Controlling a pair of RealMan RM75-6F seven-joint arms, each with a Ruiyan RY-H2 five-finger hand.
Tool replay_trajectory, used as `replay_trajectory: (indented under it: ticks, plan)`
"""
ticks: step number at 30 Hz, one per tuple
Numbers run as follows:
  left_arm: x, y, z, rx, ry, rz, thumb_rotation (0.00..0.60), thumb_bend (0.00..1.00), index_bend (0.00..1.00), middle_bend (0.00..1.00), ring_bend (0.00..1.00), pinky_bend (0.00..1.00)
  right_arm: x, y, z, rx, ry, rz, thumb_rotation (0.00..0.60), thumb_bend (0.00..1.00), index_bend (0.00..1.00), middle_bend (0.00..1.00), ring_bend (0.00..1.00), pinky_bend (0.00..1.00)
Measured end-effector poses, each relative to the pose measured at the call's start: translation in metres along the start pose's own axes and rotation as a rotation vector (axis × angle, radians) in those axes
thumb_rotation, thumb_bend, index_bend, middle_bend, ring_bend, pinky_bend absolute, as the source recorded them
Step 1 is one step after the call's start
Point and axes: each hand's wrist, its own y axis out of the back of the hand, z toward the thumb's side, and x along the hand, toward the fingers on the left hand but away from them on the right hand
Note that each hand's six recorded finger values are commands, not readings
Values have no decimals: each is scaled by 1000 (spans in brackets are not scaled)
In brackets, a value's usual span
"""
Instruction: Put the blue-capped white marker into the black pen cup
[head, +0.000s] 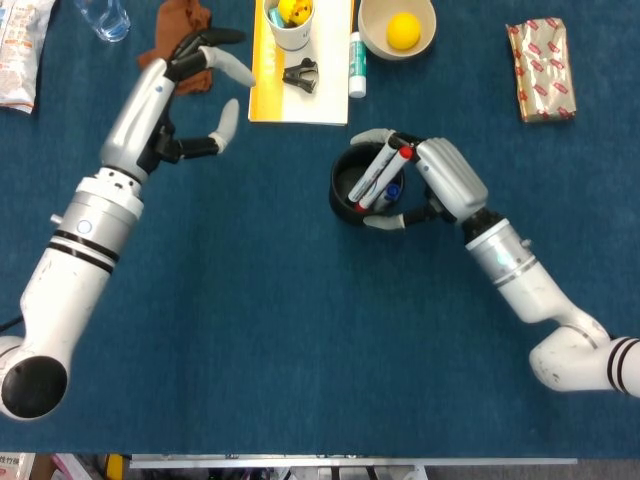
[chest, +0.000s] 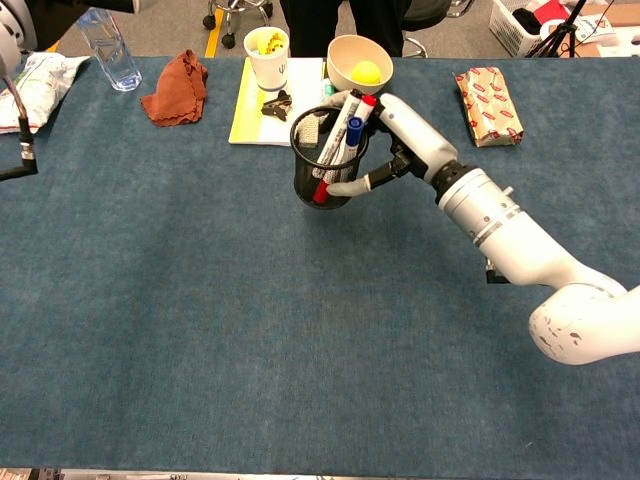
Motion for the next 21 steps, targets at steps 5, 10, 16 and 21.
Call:
replay_trajectory:
  ticks: [5,10,16,21]
  plan:
    - [-2,2,-3,8,13,-1,600,496,412,172,68,170,6,-5,-11,-4,-28,11,600,0,432,563,509,451]
    - [-3,2,-5,14,17,-4,600,496,412,172,68,170,12,-9,-21,-6,-54,24,600,0,432,563,509,451]
    - [-4,0,-7,29,20,-13,600,496,412,172,68,170,19,-13,-30,-1,-76,40,600,0,432,563,509,451]
    - [-6,-1,-9,35,24,-16,600,496,412,172,68,170,26,-16,-36,12,-83,54,600,0,432,563,509,451]
